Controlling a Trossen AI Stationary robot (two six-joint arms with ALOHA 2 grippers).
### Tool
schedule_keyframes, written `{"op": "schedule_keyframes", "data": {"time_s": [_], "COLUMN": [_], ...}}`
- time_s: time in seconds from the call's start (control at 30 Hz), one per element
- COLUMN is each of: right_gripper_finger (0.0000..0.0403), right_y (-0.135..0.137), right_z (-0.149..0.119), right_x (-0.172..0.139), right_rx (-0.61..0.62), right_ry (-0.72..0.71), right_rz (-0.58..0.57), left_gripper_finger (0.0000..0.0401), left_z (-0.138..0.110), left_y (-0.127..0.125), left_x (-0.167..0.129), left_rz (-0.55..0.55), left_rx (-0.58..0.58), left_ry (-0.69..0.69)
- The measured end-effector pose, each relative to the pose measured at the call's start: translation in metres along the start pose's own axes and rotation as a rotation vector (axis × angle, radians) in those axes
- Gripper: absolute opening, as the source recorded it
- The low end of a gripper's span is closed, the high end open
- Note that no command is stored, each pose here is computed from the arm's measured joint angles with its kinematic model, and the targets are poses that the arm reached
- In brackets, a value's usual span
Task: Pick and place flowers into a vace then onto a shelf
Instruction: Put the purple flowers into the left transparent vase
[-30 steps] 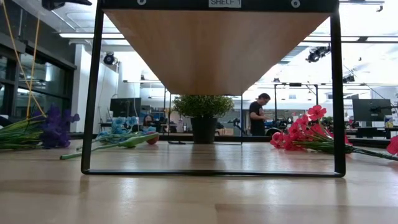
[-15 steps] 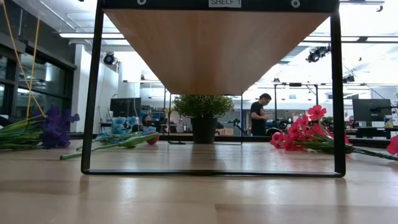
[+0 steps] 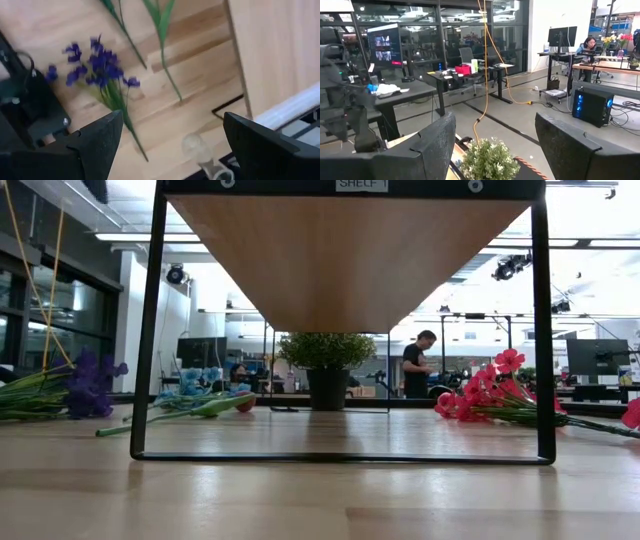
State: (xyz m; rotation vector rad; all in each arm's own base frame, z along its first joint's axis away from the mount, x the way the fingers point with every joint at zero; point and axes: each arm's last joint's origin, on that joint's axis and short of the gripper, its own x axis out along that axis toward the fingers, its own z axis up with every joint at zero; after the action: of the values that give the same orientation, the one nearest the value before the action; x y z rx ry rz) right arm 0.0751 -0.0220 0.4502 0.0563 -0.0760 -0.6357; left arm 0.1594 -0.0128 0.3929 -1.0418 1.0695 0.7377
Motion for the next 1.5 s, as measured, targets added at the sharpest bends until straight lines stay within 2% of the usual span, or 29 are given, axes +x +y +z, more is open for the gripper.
{"op": "schedule_keyframes", "data": {"time_s": [0.5,0.93,1.37,1.5], "right_gripper_finger": [0.0262,0.0262,0.0262,0.0262], "right_y": [0.000,0.000,0.000,0.000], "right_z": [0.000,0.000,0.000,0.000], "right_x": [0.000,0.000,0.000,0.000], "right_rx": [-0.025,-0.027,-0.018,-0.017], "right_ry": [0.003,0.002,0.002,0.002], "right_rz": [-0.001,0.000,0.002,0.002], "left_gripper_finger": [0.0378,0.0378,0.0378,0.0378], "left_z": [-0.055,-0.098,-0.101,-0.101], "left_y": [-0.009,-0.020,-0.020,-0.018], "left_x": [0.013,0.025,0.026,0.032], "left_rz": [0.057,0.116,0.109,0.130], "left_rx": [-0.145,-0.197,-0.206,-0.176], "left_ry": [0.047,0.057,0.019,0.001]}}
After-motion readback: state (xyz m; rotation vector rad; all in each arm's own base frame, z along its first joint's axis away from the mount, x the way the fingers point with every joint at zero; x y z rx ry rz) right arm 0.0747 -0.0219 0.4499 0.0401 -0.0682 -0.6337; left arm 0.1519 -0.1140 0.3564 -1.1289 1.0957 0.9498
